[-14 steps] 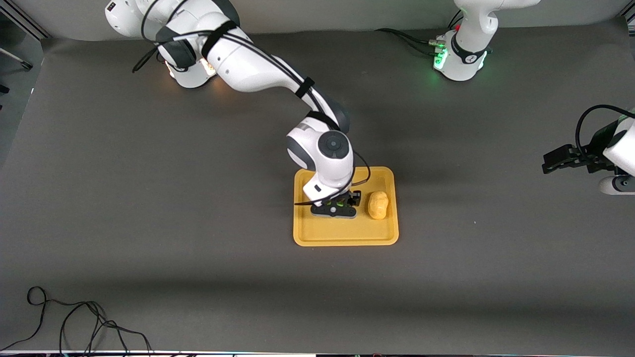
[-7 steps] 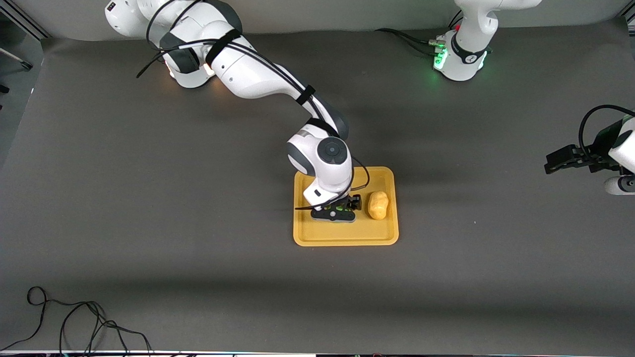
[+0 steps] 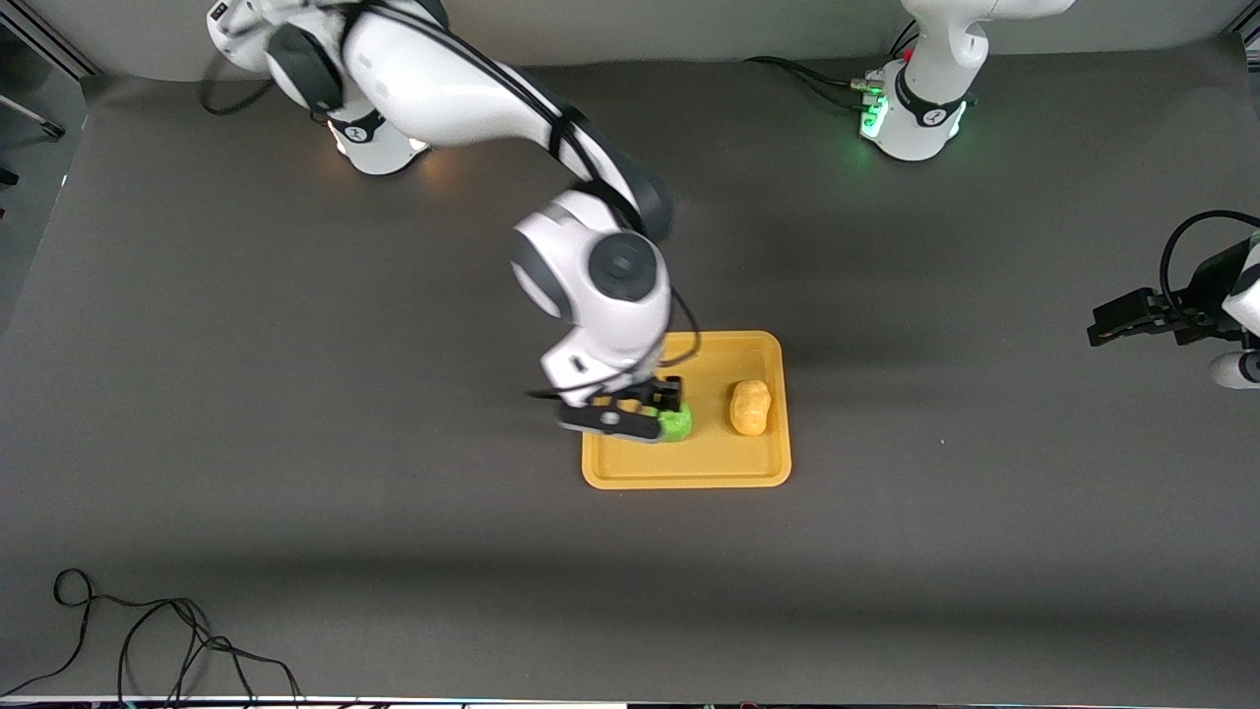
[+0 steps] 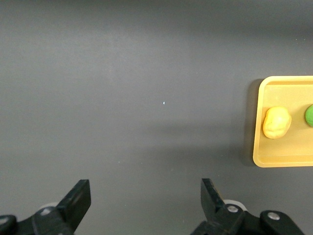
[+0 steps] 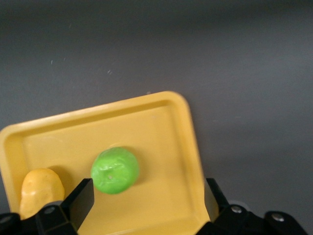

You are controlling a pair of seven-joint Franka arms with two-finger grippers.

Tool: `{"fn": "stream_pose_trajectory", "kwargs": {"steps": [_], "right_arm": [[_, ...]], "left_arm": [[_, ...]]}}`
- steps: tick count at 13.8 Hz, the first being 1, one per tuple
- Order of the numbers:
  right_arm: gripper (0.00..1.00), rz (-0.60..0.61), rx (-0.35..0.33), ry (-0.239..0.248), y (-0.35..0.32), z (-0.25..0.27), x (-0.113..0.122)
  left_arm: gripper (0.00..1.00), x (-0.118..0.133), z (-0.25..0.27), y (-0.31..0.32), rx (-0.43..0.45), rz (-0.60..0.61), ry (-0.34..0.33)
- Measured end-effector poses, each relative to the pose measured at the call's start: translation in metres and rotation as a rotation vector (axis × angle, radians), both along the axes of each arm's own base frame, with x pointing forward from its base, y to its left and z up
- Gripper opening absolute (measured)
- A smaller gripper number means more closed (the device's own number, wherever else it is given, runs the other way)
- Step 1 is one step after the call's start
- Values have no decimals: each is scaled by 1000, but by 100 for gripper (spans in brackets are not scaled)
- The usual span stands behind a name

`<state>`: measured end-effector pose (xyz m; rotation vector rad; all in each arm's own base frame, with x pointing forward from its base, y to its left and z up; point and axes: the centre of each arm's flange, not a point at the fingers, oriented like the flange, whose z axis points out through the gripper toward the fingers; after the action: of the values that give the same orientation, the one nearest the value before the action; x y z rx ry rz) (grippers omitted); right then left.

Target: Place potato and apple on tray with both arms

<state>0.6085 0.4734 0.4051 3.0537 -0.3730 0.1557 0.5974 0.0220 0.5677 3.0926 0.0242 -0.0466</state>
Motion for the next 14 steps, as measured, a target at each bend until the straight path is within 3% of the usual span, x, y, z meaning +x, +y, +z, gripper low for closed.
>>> {"fn": "stream_pose_trajectory", "kwargs": {"steps": [4,8,14], "right_arm": [[100,98,-47,101,-137,110,18],[100,181,-33,160,-292,149,20],[100,240,12,131,-447,187,-29]], "left_arm": [[100,5,4,8,7,11,-45],[100,6,2,15,8,19,-53],[100,8,4,5,18,-4,-58]]}}
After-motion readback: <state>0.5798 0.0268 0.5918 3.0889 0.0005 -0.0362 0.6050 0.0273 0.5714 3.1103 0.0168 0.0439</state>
